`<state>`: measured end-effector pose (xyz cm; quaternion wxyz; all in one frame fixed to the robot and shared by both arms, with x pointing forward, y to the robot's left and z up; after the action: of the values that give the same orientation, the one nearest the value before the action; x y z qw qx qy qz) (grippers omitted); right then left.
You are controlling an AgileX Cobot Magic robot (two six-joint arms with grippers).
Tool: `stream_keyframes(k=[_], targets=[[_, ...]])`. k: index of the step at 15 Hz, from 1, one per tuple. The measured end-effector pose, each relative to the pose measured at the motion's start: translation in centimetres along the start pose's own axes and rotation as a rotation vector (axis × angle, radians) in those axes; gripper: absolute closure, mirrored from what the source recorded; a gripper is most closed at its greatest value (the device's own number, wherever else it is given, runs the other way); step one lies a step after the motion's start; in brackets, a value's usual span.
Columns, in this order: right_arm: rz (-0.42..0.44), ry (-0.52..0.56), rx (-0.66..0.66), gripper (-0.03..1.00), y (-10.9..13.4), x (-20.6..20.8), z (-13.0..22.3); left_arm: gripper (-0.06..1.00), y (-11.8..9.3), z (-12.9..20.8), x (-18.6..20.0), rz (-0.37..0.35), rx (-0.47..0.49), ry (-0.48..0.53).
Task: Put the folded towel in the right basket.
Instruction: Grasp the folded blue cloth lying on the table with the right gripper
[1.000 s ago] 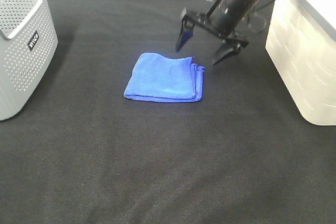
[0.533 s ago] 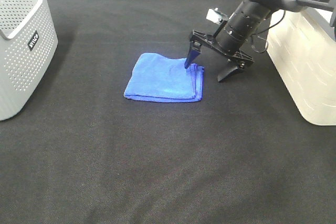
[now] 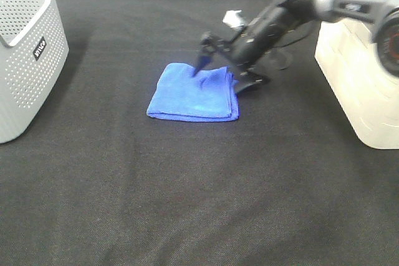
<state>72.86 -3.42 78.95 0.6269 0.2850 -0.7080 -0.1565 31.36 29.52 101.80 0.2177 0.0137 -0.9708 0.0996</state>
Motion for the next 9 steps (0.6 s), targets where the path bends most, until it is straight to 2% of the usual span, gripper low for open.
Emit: stream_keyframes(k=[2,3,4,5,6,7,9], targets=[[-0.017,0.013,0.028,0.09,2.2,-1.8,0.8,-0.04,0.0,0.0,0.0,-0.001,-0.001,0.0],[-0.022,0.015,0.037,0.16,2.8,-2.2,1.0,-0.04,0.0,0.0,0.0,-0.001,-0.001,0.0],[-0.025,0.016,0.036,0.28,2.9,-2.4,1.0,-0.04,0.0,0.0,0.0,-0.001,-0.001,0.0],[-0.023,0.019,0.033,0.46,2.7,-2.7,1.1,-0.04,0.0,0.0,0.0,-0.001,-0.001,0.0],[-0.015,0.022,0.034,0.75,2.3,-2.8,1.2,-0.04,0.0,0.0,0.0,-0.001,-0.001,0.0],[-0.01,0.02,0.05,0.8,2.4,-2.7,1.1,-0.04,0.0,0.0,0.0,-0.001,-0.001,0.0],[-0.003,0.02,0.075,0.8,2.4,-2.6,1.1,-0.04,0.0,0.0,0.0,-0.001,-0.001,0.0]])
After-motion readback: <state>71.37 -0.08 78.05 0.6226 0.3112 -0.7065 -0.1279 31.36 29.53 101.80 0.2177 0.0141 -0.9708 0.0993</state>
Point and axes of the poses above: a point on each arm's last joint axis where the gripper is mounted, x pointing back along that axis away from the gripper, y along the wrist's bending axis when the last joint is at zero, z = x × y, the point moved 9 cm from there along -x, pointing out along that axis toward the gripper, and after that the axes turned 13 degrees about x, right-handed, at the moved point
